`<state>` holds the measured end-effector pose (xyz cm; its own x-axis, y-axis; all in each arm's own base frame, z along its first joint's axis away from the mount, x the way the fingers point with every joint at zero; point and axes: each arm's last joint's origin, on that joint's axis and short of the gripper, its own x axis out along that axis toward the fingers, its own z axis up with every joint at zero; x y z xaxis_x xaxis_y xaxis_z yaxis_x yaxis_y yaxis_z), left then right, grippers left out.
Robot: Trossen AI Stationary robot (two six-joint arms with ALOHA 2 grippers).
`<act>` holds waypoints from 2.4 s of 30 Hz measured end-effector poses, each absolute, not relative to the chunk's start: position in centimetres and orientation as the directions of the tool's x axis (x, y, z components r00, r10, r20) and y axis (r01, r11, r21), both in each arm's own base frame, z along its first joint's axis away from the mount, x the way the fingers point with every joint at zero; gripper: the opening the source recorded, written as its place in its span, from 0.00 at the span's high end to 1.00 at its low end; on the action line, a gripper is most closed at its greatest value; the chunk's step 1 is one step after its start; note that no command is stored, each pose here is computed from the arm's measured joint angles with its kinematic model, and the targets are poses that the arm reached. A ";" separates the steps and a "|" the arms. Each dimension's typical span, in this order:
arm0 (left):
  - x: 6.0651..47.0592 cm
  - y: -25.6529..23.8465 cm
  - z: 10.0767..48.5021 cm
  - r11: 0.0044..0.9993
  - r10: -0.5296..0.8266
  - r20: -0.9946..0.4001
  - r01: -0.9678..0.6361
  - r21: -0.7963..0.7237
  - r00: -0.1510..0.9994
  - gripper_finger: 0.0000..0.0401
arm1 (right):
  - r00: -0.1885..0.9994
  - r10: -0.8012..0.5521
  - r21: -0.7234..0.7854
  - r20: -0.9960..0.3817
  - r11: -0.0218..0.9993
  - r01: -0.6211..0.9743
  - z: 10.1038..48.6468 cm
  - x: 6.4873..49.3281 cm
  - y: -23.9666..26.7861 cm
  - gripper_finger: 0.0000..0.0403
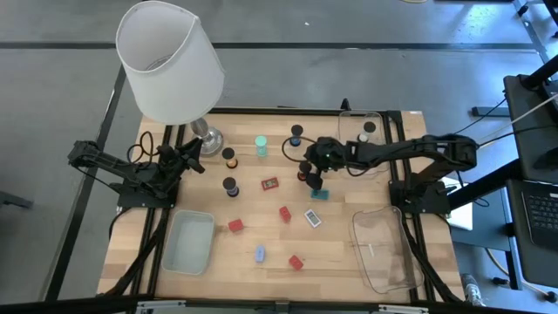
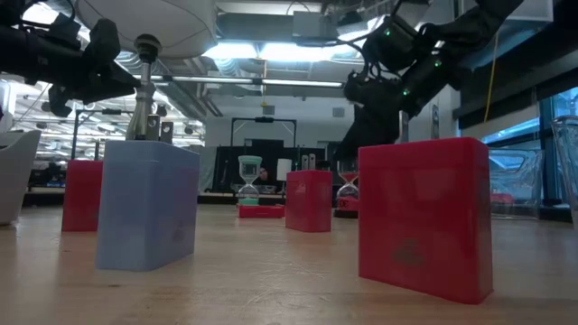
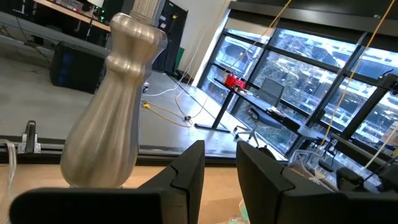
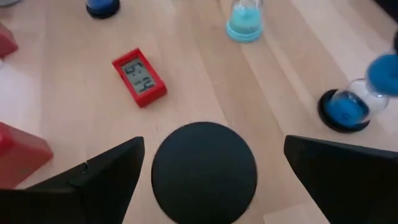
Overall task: Pick & Place Office items
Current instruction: Put the pink sand timer into the top transparent bin
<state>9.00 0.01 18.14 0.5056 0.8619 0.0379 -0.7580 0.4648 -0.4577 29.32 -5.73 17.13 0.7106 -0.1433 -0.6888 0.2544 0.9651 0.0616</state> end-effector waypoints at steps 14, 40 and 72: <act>9.0 0.0 18.1 0.465 0.862 0.038 -0.758 -0.458 0.506 0.78 | 0.673 -0.249 0.028 -0.696 0.928 0.372 16.6 29.4 -6.1 0.27; 9.0 0.0 18.1 0.465 0.862 0.038 -0.758 -0.458 0.506 0.78 | 0.521 -0.670 -0.065 -0.529 0.644 0.762 28.5 21.5 -9.9 0.48; 9.0 0.0 18.1 0.465 0.862 0.038 -0.758 -0.458 0.505 0.78 | 0.288 -0.744 0.046 -0.602 0.328 0.944 17.8 16.0 -12.1 0.48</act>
<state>9.00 0.01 18.14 0.5055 0.8620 0.0379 -0.7580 0.4646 -0.4578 16.00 -12.13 17.84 0.2881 -0.7445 -0.6023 0.9437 0.3277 0.0464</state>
